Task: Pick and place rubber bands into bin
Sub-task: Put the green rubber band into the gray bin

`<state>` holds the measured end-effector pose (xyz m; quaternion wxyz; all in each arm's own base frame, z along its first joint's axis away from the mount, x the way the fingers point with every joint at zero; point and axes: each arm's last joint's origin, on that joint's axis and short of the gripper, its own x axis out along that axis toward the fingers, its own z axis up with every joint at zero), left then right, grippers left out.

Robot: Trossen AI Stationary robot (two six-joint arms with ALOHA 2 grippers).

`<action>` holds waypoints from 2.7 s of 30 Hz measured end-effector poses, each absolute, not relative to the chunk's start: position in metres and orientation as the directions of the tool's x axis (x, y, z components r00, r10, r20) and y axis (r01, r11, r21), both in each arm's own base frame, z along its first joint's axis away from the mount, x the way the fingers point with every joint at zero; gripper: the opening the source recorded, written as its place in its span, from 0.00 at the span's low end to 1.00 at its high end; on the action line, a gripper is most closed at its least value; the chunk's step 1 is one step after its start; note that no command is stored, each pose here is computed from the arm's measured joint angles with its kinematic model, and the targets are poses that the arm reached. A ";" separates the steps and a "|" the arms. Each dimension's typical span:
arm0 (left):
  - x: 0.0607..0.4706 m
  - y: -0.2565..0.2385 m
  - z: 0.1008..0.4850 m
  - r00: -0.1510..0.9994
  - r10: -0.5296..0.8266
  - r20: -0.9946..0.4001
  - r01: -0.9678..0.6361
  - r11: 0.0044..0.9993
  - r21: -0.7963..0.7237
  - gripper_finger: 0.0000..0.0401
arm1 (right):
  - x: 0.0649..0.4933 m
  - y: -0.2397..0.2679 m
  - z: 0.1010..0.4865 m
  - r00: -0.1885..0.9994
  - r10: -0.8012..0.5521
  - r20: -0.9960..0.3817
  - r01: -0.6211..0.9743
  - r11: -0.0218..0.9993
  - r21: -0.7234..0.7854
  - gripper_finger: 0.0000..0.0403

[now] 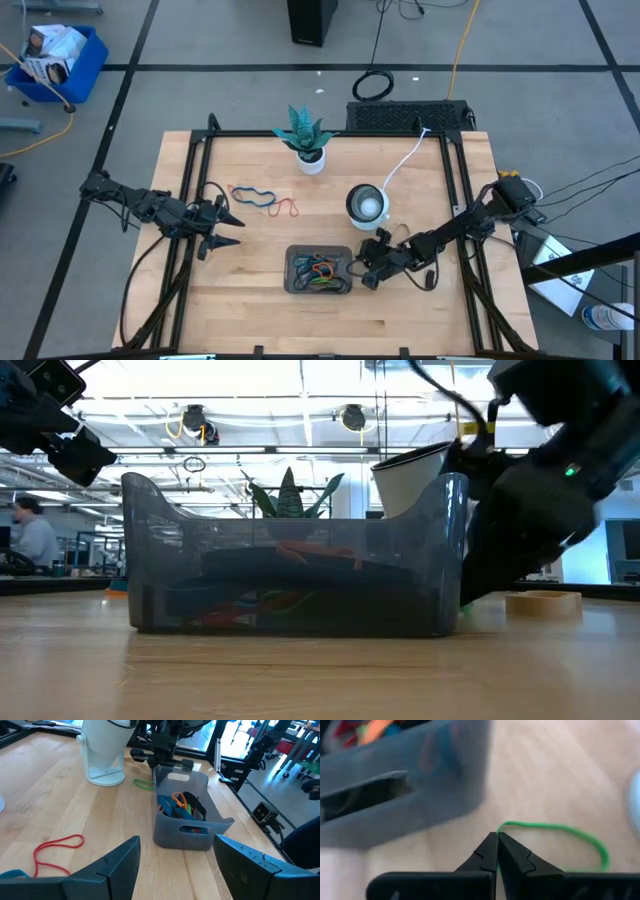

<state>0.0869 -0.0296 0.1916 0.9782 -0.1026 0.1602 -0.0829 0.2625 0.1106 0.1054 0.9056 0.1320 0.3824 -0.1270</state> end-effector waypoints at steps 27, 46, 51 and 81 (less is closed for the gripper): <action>0.087 -0.030 0.191 0.934 -0.195 -0.298 0.132 0.967 -0.218 0.64 | 0.208 0.107 0.282 0.954 0.284 -0.094 -0.211 0.860 0.465 0.00; 0.087 -0.030 0.191 0.935 -0.195 -0.297 0.132 0.967 -0.219 0.64 | 0.280 0.116 0.390 0.951 0.165 -0.261 -0.173 0.985 -0.006 0.00; 0.087 -0.030 0.192 0.935 -0.195 -0.297 0.132 0.967 -0.219 0.64 | 0.320 0.119 0.345 0.900 0.109 -0.422 -0.135 0.990 -0.032 0.00; 0.087 -0.030 0.192 0.935 -0.195 -0.297 0.130 0.966 -0.223 0.64 | 0.375 0.140 0.188 0.551 0.052 -0.833 -0.103 0.995 -0.006 0.01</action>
